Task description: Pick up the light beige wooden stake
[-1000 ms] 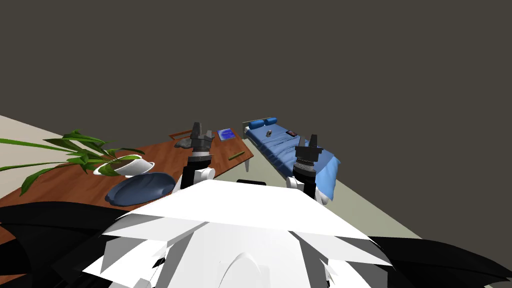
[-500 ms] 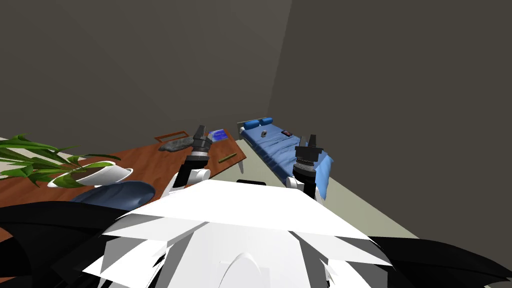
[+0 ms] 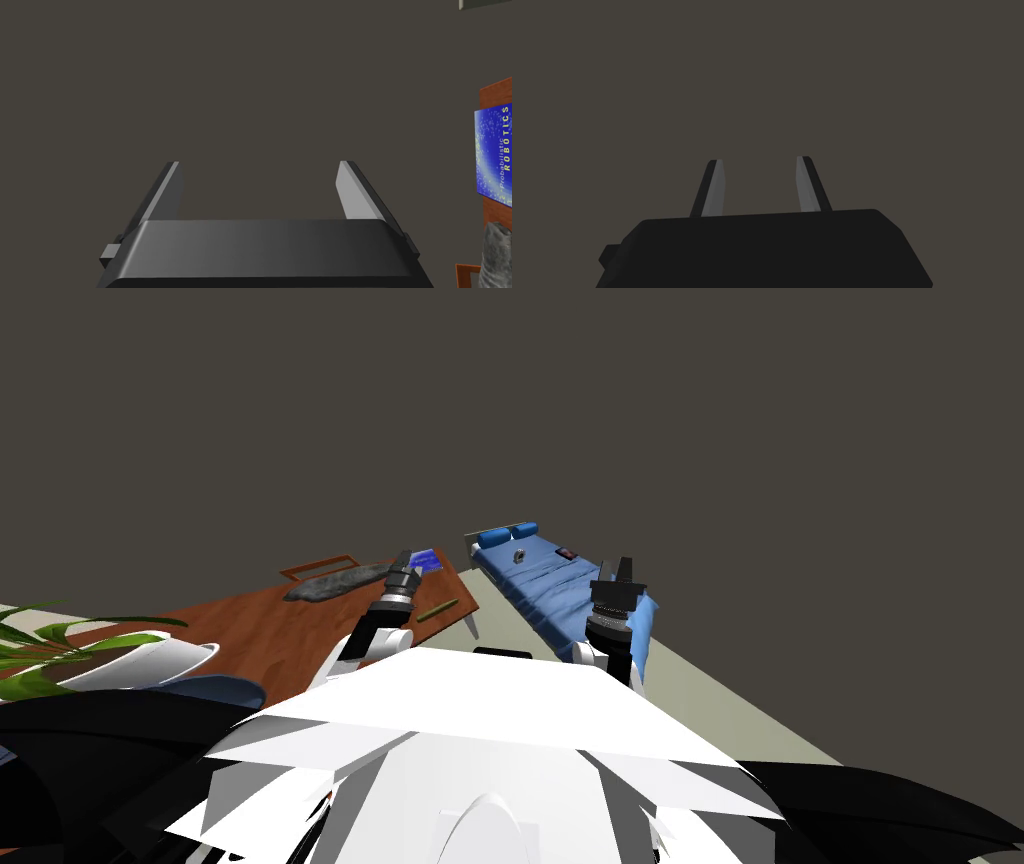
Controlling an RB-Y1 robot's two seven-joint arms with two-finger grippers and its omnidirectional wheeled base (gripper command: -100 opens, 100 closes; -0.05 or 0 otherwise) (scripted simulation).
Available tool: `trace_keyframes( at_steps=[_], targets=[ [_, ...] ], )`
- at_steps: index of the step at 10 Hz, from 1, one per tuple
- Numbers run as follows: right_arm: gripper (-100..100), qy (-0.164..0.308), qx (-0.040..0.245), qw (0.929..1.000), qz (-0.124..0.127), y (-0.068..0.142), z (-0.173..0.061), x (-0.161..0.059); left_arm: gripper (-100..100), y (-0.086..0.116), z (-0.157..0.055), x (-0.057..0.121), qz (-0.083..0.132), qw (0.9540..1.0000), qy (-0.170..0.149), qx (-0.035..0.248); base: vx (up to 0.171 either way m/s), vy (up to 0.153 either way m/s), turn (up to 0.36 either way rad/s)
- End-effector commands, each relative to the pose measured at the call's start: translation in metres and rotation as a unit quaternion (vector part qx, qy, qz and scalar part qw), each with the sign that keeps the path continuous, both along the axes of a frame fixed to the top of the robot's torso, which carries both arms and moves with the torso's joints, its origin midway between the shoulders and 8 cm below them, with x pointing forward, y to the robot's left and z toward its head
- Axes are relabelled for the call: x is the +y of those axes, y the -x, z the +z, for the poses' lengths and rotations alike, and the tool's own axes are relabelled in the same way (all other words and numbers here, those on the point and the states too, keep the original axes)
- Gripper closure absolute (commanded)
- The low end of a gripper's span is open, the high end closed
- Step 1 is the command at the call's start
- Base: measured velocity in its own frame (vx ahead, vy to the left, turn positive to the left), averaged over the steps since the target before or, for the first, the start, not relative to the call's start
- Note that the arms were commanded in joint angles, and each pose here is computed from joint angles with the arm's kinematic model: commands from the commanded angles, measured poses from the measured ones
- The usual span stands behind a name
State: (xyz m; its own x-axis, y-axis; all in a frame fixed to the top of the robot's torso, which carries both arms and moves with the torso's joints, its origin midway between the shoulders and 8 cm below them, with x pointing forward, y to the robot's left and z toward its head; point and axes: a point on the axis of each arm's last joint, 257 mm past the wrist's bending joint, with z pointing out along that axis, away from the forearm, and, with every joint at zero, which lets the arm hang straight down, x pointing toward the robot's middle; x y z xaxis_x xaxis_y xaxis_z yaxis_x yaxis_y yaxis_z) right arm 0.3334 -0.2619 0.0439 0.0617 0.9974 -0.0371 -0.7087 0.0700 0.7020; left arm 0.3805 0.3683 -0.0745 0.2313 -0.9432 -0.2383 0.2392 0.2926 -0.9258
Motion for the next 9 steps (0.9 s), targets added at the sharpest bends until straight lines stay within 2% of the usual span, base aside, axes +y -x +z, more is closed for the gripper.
trace_keyframes(
  at_steps=[1,2,3,4,5,6,7,8,9],
  targets=[
    [0,0.0,0.0,1.0,0.0,0.0,0.0,0.0,-100,0.0,-0.019,0.014,0.014,0.9994,0.009,0.031,0.05,-0.087,-0.097],
    [0,0.0,0.0,1.0,0.0,0.0,0.0,0.0,-100,-0.001,-0.023,0.015,0.015,0.9991,0.01,0.039,0.046,-0.082,-0.049],
    [0,0.0,0.0,1.0,0.0,0.0,0.0,0.0,-100,0.001,-0.039,0.029,0.029,0.9973,0.019,0.064,0.077,-0.109,-0.107],
    [0,0.0,0.0,1.0,0.0,0.0,0.0,0.0,-100,0.001,-0.042,0.03,0.03,0.9968,0.021,0.07,0.061,-0.072,-0.032],
    [0,0.0,0.0,1.0,0.0,0.0,0.0,0.0,-100,0.004,-0.058,0.045,0.045,0.9941,0.031,0.094,0.065,-0.08,-0.102],
    [0,0.0,0.0,1.0,0.0,0.0,0.0,0.0,-100,0.004,-0.063,0.046,0.047,0.993,0.033,0.103,0.058,-0.077,-0.047],
    [0,0.0,0.0,1.0,0.0,0.0,0.0,0.0,-100,0.01,-0.08,0.062,0.063,0.9889,0.045,0.127,0.061,-0.083,-0.123],
    [0,0.0,0.0,1.0,0.0,0.0,0.0,0.0,-100,0.01,-0.085,0.063,0.065,0.9873,0.048,0.137,0.064,-0.069,-0.048],
    [0,0.0,0.0,1.0,0.0,0.0,0.0,0.0,-100,0.017,-0.102,0.08,0.082,0.982,0.06,0.159,0.075,-0.076,-0.092]
  ],
)
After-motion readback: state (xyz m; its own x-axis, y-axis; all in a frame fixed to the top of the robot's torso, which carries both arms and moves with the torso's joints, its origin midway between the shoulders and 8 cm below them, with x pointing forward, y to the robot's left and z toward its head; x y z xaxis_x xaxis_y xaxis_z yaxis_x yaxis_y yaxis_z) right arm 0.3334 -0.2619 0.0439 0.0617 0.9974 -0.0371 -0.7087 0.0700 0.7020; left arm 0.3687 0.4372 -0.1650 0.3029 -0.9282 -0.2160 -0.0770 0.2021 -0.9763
